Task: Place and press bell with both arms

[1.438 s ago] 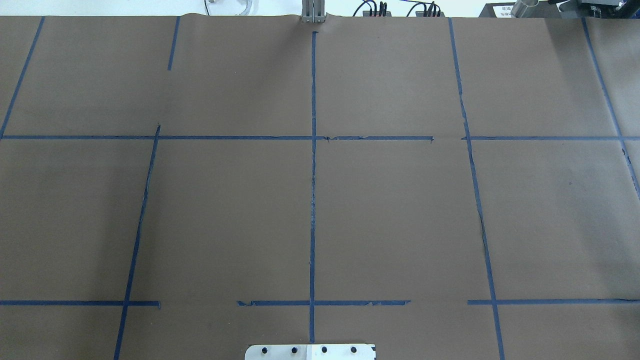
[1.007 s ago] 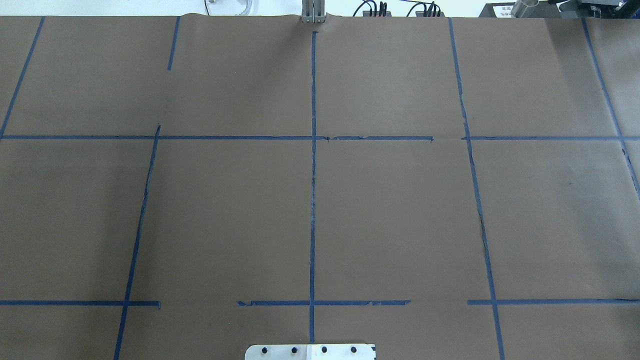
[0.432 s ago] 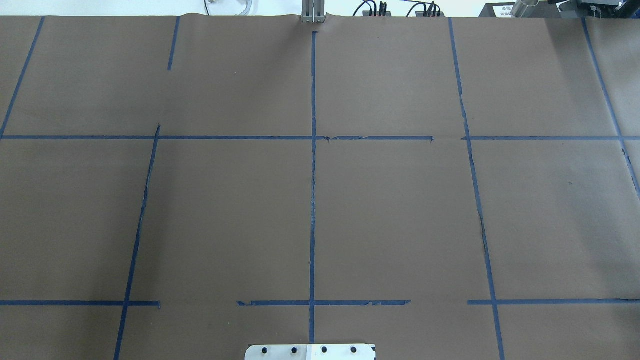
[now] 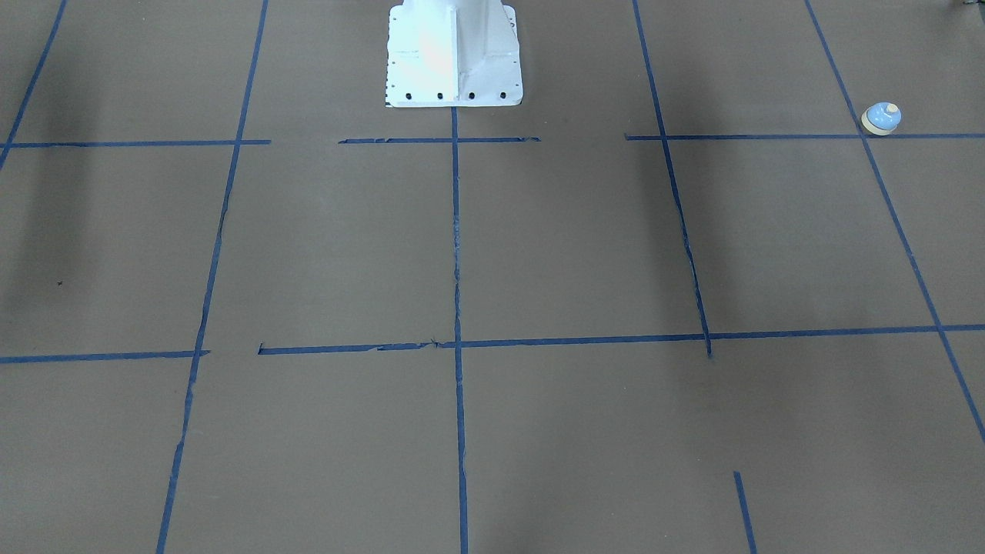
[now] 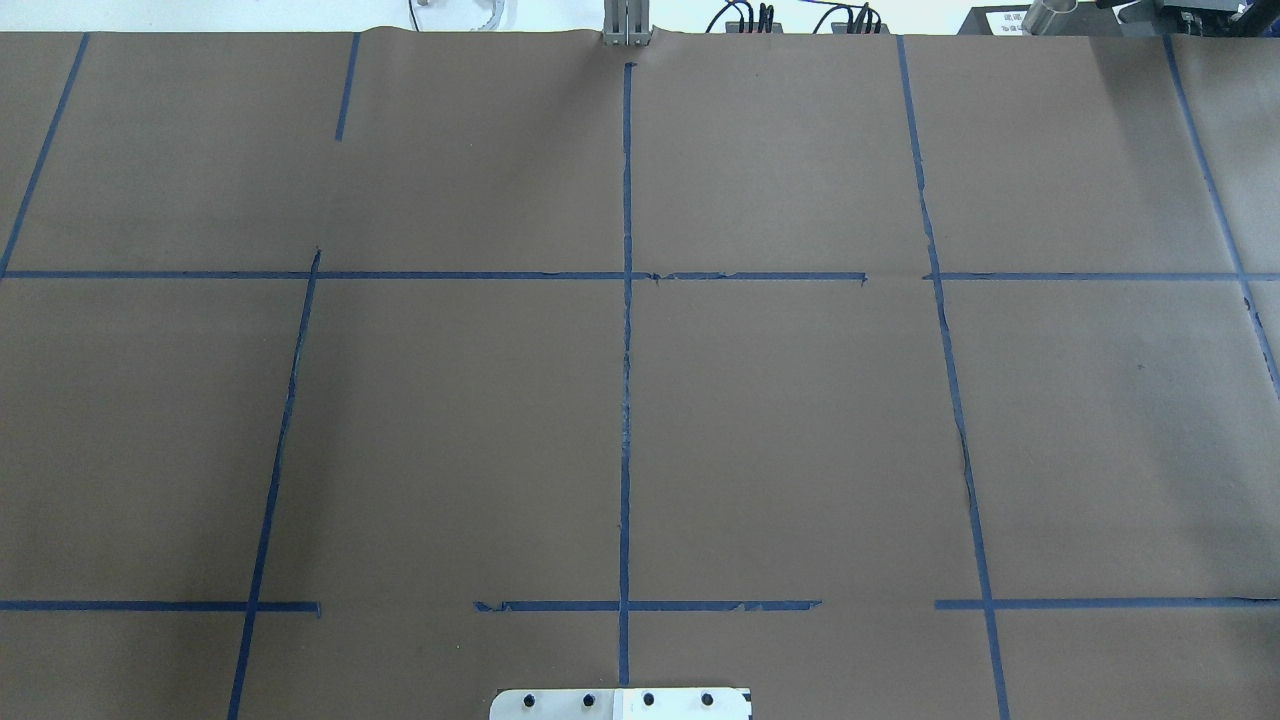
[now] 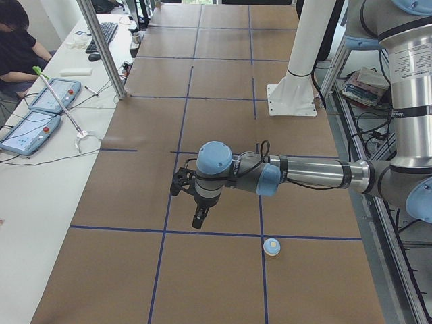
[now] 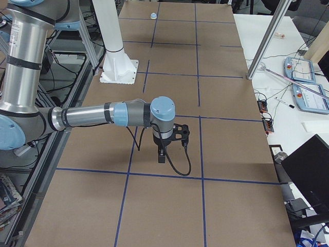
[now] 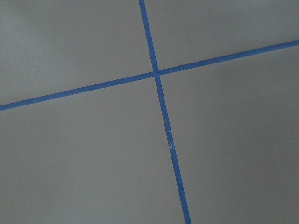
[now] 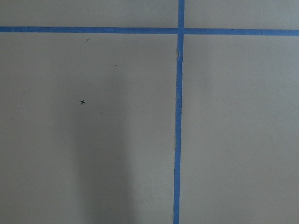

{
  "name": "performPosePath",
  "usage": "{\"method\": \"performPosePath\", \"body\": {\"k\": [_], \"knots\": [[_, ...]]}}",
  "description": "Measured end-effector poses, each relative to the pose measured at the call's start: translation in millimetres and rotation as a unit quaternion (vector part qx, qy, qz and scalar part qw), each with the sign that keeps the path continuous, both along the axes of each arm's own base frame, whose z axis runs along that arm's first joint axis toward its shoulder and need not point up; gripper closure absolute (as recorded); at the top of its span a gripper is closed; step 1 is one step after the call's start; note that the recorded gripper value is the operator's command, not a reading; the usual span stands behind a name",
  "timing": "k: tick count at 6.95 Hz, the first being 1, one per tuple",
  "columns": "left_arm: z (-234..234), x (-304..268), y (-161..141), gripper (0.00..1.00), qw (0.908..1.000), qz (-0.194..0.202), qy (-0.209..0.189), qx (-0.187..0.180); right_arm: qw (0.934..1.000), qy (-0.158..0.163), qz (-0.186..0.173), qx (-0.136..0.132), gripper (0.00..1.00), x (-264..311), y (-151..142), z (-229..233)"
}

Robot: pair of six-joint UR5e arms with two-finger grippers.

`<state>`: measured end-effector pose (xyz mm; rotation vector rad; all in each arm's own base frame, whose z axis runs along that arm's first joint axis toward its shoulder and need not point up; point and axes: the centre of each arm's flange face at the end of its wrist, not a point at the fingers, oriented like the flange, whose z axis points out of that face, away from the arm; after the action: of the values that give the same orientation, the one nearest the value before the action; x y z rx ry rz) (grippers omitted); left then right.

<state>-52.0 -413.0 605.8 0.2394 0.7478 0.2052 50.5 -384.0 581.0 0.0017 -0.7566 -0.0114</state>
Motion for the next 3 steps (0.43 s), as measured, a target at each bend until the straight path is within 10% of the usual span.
{"method": "performPosePath", "body": {"k": [3], "knots": [[11, 58, 7, 0.00, 0.9975, 0.071, -0.005, -0.006, 1.0000, 0.000, 0.000, 0.000, 0.00, 0, 0, 0]]}}
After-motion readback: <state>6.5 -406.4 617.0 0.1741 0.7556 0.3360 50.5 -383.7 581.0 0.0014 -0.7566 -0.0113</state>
